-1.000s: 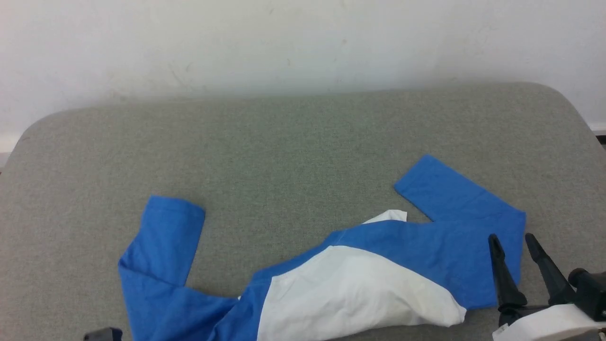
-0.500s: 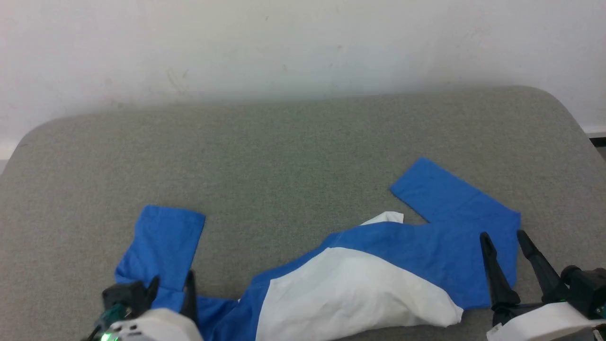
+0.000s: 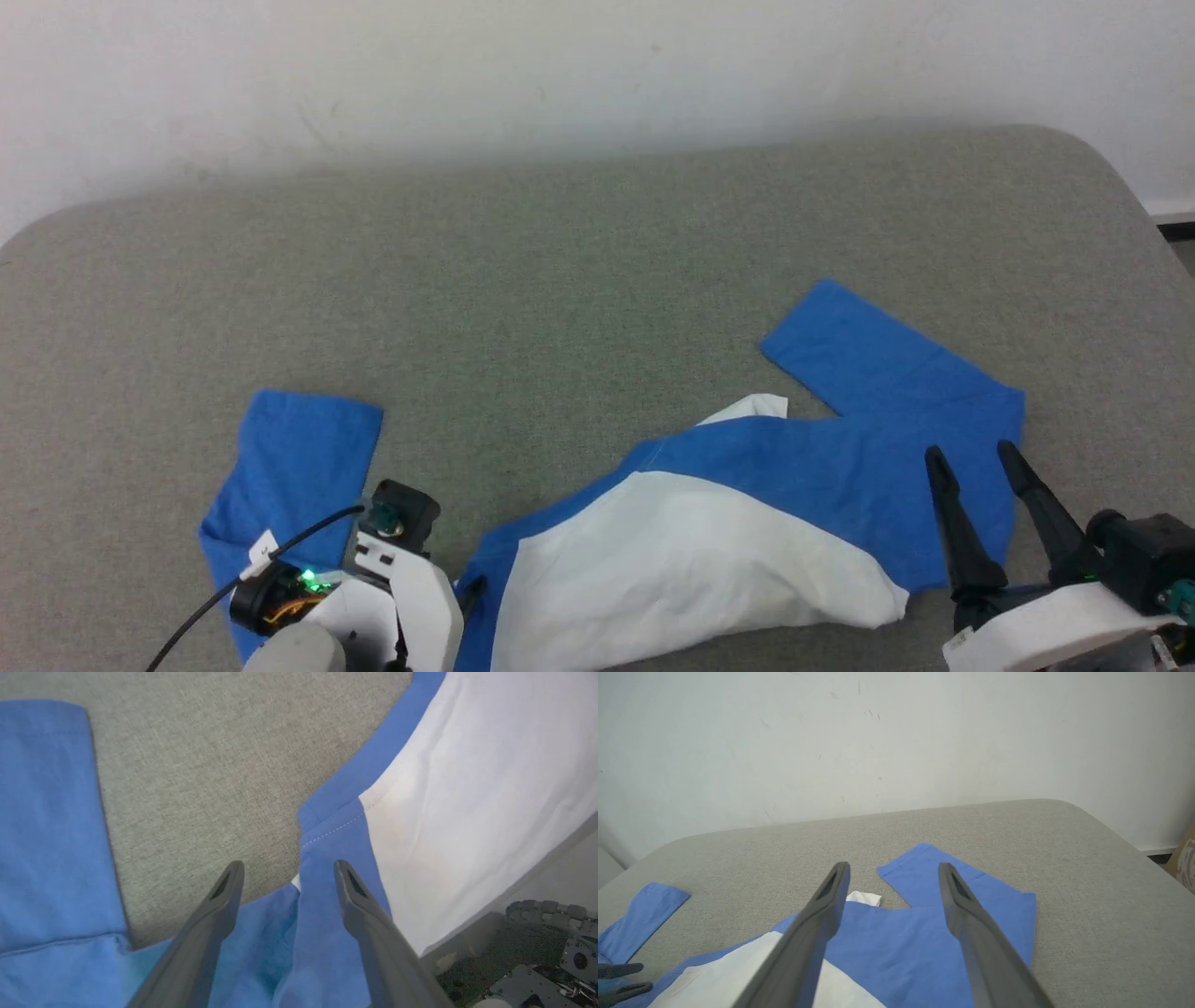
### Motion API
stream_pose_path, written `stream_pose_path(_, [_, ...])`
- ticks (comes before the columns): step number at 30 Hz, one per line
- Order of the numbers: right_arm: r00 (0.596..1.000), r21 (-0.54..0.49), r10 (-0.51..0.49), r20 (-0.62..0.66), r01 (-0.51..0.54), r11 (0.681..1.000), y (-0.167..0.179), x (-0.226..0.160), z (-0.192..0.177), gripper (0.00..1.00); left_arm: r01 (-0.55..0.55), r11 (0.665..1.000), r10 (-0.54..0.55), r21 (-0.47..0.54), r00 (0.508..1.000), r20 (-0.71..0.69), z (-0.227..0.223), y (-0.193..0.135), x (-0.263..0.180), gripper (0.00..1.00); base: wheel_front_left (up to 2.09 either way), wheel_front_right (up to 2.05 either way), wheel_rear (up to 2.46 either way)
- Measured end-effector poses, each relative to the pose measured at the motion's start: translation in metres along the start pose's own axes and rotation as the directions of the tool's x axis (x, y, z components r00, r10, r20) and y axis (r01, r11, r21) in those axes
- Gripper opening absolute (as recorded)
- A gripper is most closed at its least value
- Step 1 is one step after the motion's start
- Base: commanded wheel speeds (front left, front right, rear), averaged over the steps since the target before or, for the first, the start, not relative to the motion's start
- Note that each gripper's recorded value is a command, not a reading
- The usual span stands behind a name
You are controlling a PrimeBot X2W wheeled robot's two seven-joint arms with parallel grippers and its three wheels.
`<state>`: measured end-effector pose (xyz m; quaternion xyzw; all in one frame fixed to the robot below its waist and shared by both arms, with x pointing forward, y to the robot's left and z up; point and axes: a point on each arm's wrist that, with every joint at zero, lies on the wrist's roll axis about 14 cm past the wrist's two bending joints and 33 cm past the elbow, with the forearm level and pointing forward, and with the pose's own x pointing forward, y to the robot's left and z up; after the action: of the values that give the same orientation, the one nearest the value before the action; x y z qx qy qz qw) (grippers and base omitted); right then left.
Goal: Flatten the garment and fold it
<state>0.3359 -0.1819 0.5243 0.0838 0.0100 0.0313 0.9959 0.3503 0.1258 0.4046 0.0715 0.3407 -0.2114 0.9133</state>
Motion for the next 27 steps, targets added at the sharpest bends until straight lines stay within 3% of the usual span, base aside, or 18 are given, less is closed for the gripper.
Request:
stream_pose_path(10, [0.998, 0.014, -0.043, -0.051, 0.044, 0.999, -0.013, 0.003, -0.017, 1.00, 0.098, 0.993, -0.080, 0.067, 0.970, -0.228, -0.028, -0.012, 0.026, 0.98, 0.00, 0.00, 0.00])
stream_pose_path(12, [0.997, 0.014, -0.047, -0.057, 0.048, 0.999, -0.015, 0.005, -0.018, 1.00, 0.109, 0.990, -0.085, 0.085, 0.965, -0.247, -0.028, -0.014, 0.030, 0.44, 0.00, 0.00, 0.00])
stream_pose_path(14, [0.997, 0.015, -0.051, -0.063, 0.052, 0.999, -0.016, 0.006, -0.020, 1.00, 0.115, 0.990, -0.092, 0.079, 0.963, -0.253, -0.027, -0.015, 0.035, 0.00, 0.00, 0.00, 0.00])
stream_pose_path(21, [0.994, 0.025, -0.063, -0.086, 0.065, 0.998, -0.020, 0.005, -0.028, 1.00, 0.121, 0.991, -0.108, 0.052, 0.973, -0.203, -0.023, -0.019, 0.045, 0.00, 0.00, 0.00, 0.00])
stream_pose_path(27, [0.993, 0.027, -0.076, -0.085, 0.079, 0.997, -0.024, 0.001, -0.027, 1.00, 0.053, 0.997, -0.054, -0.055, 0.998, -0.013, 0.001, -0.022, 0.042, 0.00, 0.00, 0.00, 0.00])
